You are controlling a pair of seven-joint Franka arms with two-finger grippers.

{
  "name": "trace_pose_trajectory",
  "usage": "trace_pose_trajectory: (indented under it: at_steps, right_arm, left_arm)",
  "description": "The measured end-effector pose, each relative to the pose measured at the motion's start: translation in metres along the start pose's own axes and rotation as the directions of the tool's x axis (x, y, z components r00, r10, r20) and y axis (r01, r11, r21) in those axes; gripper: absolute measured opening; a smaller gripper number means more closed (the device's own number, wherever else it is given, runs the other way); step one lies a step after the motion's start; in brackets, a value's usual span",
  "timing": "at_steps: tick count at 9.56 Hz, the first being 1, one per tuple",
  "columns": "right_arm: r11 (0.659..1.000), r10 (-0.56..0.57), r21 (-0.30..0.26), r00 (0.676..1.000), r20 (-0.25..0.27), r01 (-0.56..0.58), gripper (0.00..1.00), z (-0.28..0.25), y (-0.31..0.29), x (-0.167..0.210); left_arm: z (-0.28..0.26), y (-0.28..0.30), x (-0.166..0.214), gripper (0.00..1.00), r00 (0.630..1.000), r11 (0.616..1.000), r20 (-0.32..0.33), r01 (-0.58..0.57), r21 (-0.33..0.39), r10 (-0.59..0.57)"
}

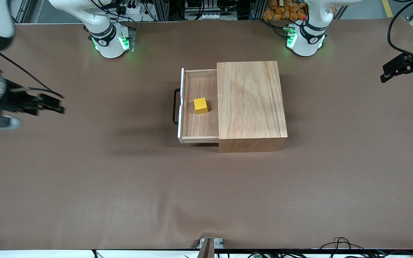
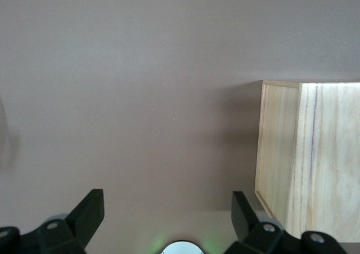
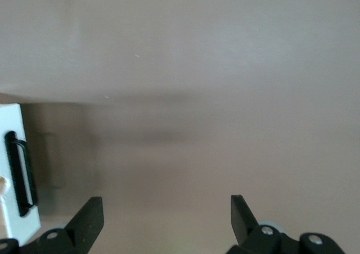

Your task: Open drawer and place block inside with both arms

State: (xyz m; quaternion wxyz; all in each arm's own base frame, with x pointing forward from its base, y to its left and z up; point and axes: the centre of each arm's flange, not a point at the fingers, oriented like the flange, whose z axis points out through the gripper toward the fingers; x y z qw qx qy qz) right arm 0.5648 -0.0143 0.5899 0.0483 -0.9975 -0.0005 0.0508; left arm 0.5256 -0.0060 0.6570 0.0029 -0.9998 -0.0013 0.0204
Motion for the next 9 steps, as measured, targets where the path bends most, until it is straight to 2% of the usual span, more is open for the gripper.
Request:
trace_pose_trajectory:
  at_steps: [2,9]
  right_arm:
    - [0.999,0.000,-0.041,1.000,0.003,0.000,1.00,-0.026,0.010,-0.026]
    - [0.998,-0.015,-0.056,1.000,0.012,0.016,1.00,-0.029,0.005,-0.031]
  left_arm:
    - [-0.002,0.000,0.000,1.00,1.000,1.000,-0.004,0.000,0.000,0.000]
    - [-0.004,0.004,-0.002,1.00,1.000,1.000,0.007,-0.007,0.001,0.007]
